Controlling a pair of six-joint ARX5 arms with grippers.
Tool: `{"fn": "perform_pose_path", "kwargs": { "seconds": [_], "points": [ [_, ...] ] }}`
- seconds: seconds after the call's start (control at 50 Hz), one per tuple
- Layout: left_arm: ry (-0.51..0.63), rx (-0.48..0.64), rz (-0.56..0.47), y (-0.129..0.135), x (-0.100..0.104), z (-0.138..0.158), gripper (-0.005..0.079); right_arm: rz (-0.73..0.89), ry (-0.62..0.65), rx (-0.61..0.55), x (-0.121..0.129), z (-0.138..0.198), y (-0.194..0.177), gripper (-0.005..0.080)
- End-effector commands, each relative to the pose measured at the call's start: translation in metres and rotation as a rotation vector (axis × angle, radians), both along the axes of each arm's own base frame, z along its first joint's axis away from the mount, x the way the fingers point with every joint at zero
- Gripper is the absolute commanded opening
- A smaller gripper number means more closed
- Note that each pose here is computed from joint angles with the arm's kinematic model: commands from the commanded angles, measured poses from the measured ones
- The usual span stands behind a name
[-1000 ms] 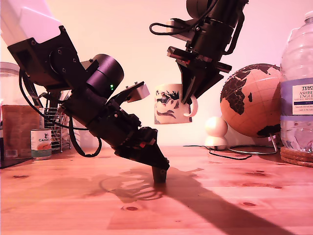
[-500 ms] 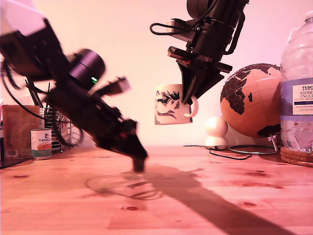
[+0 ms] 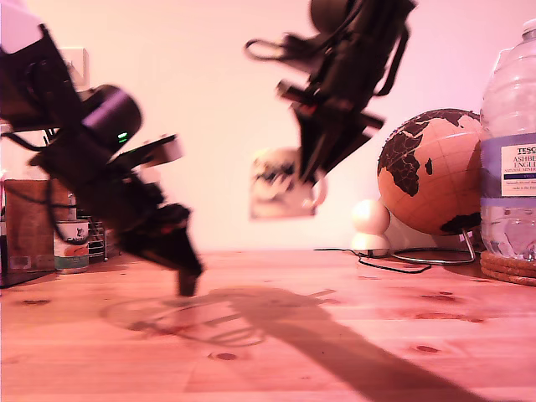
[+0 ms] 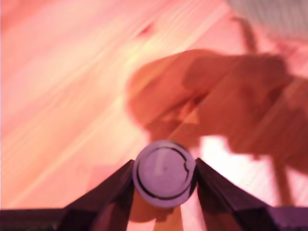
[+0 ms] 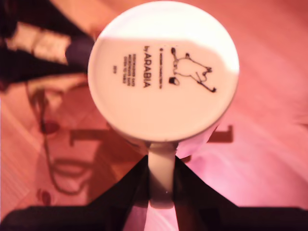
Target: Lift the coffee cup and remove the coffee capsule that is hidden under it
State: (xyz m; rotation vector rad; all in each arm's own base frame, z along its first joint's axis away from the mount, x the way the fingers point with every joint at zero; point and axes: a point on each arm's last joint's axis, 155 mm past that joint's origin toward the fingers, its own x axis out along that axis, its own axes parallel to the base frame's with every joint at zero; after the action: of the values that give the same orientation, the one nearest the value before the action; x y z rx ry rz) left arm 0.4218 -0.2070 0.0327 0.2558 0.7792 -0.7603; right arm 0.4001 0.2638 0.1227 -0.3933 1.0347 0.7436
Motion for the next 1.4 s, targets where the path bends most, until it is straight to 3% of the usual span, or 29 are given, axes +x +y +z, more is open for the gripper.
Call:
{"fn": "perform_pose_path", "kwargs": {
  "seconds": [0.0, 0.3, 0.64, 1.24, 1.38],
  "points": [
    [-0.01, 0.014, -0.01, 0.005, 0.0, 0.001, 0.015, 0.028, 0.004, 0.002, 0.001, -0.011, 0.013, -0.0013],
    [0.01, 0.027, 0.02, 0.023, 0.003, -0.003, 0.015, 0.035, 0.022, -0.008, 0.003, -0.028, 0.019, -0.0013],
    [0.009, 0.026, 0.02, 0.023, 0.003, -0.003, 0.015, 0.04, 0.067, -0.034, 0.001, -0.054, 0.021, -0.0013],
    [0.008, 0.025, 0.02, 0.022, 0.003, -0.003, 0.015, 0.042, 0.086, -0.047, -0.002, -0.062, 0.021, -0.0012],
    [0.008, 0.025, 0.02, 0.022, 0.003, -0.003, 0.015, 0.04, 0.107, -0.059, -0.007, -0.064, 0.017, 0.0044]
  ]
}}
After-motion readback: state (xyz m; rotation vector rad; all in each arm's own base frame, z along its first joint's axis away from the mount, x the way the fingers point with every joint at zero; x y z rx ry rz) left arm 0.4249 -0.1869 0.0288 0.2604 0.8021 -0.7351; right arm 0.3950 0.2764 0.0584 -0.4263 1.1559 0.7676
